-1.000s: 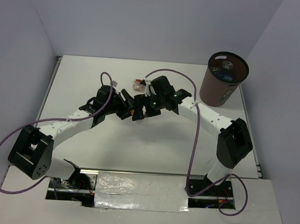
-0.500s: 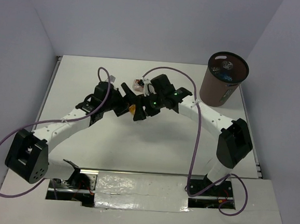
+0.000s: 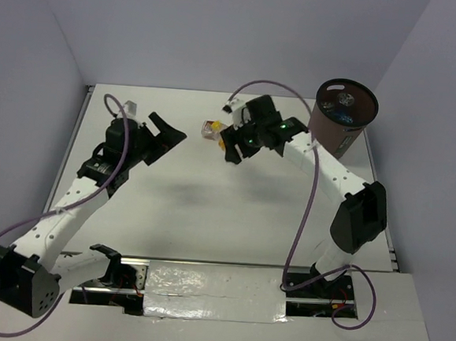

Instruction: Put the plastic bottles in the bin

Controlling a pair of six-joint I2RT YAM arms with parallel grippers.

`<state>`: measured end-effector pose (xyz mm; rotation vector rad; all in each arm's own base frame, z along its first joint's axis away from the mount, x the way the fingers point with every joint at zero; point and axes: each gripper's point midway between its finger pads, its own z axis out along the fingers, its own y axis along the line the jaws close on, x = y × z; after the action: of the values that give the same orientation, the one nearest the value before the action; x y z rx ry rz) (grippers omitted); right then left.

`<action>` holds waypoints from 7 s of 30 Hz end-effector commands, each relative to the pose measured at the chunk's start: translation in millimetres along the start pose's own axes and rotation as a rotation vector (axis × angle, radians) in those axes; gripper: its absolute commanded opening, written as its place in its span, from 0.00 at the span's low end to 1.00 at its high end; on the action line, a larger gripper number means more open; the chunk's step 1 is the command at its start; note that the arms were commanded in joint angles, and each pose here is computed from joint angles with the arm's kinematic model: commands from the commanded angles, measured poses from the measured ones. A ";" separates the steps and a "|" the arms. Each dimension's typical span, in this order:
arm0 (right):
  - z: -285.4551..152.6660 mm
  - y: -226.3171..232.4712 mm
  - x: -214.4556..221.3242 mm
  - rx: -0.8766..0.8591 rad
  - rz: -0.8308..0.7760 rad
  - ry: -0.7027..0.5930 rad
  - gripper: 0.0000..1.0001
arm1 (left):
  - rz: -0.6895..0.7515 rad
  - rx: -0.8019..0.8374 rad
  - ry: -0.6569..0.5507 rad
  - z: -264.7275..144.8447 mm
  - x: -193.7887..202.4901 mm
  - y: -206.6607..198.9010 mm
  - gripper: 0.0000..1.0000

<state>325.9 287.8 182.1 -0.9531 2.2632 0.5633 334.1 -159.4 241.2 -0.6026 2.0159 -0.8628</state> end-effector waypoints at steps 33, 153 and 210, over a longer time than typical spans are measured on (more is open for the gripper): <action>-214.9 -333.1 -41.3 0.704 0.350 -0.424 0.80 | -0.028 -0.039 -0.091 -47.7 -1.1 56.7 0.99; -252.6 -345.3 7.2 0.652 0.214 -0.392 0.94 | -0.009 0.035 -0.024 -46.1 20.3 62.6 0.99; -251.4 -110.5 84.4 0.395 0.100 -0.439 1.00 | 0.256 0.359 -0.146 -86.0 -13.9 -21.3 0.99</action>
<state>263.8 24.2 284.3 -0.4086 1.9879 0.3180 272.1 -137.4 279.7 -0.1973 1.7802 -0.9653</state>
